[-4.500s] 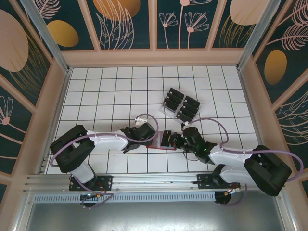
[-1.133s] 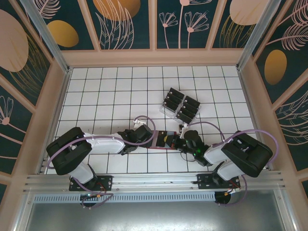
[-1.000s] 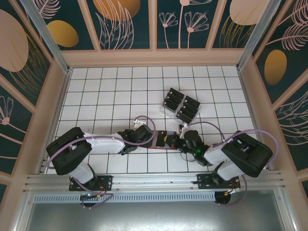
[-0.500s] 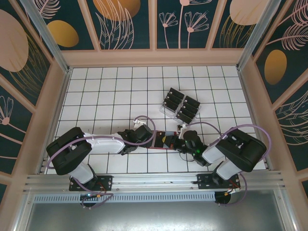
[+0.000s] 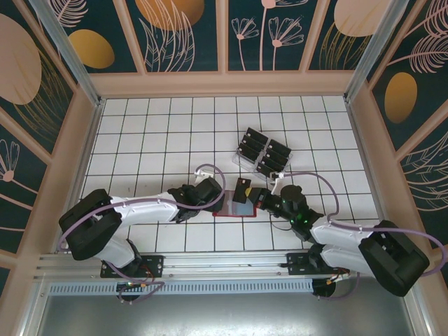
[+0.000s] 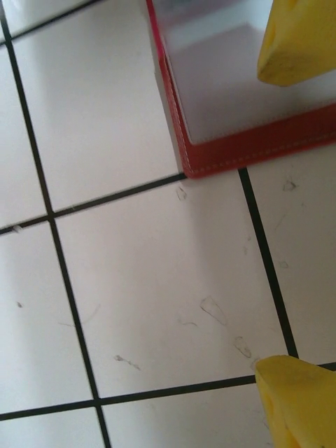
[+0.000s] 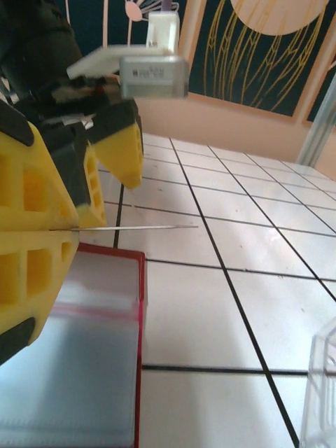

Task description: Put the credit cards into the card holder

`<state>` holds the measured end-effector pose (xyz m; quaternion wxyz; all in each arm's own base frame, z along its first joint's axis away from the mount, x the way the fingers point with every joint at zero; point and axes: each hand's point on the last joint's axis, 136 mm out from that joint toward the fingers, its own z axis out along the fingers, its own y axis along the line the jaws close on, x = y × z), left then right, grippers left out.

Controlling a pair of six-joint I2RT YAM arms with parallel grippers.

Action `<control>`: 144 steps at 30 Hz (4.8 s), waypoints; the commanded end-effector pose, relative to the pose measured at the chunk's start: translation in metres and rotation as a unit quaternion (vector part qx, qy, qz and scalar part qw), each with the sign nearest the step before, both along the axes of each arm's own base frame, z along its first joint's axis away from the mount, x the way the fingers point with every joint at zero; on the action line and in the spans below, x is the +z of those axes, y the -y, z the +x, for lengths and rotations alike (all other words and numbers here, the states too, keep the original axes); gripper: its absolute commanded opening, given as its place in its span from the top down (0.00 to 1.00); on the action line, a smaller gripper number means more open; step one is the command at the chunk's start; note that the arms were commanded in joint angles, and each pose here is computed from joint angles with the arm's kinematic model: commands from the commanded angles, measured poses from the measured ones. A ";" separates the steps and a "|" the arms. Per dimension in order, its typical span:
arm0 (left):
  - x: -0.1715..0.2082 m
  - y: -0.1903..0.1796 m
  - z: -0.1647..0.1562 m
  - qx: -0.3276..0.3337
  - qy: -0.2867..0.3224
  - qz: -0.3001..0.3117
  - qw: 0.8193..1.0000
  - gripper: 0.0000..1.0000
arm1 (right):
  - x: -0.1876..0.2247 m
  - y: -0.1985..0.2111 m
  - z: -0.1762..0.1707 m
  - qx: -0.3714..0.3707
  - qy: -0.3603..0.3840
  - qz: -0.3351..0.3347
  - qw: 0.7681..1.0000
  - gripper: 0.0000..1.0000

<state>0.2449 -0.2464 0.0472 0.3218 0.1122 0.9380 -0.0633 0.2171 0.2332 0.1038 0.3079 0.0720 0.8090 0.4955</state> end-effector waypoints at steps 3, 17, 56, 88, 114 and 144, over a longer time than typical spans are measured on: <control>0.008 0.014 -0.003 -0.031 -0.001 0.004 0.999 0.01 | -0.022 0.009 -0.006 0.001 -0.017 -0.034 0.999 1.00; -0.029 0.001 -0.010 -0.033 -0.014 0.087 0.996 0.01 | -0.032 0.002 -0.008 0.018 -0.025 -0.028 0.999 1.00; -0.043 -0.015 -0.017 -0.008 -0.022 0.097 0.995 0.02 | -0.042 -0.024 -0.001 0.041 -0.026 -0.026 0.998 1.00; -0.011 -0.018 -0.005 0.013 0.012 0.103 0.994 0.01 | -0.030 -0.018 -0.025 0.048 -0.025 -0.033 0.998 1.00; -0.014 -0.016 -0.012 0.007 0.000 0.080 0.997 0.02 | -0.073 0.021 -0.017 -0.017 -0.021 -0.212 0.977 1.00; -0.001 -0.007 -0.010 -0.012 0.015 0.056 0.998 0.01 | -0.019 0.012 0.003 0.009 0.008 -0.132 0.991 1.00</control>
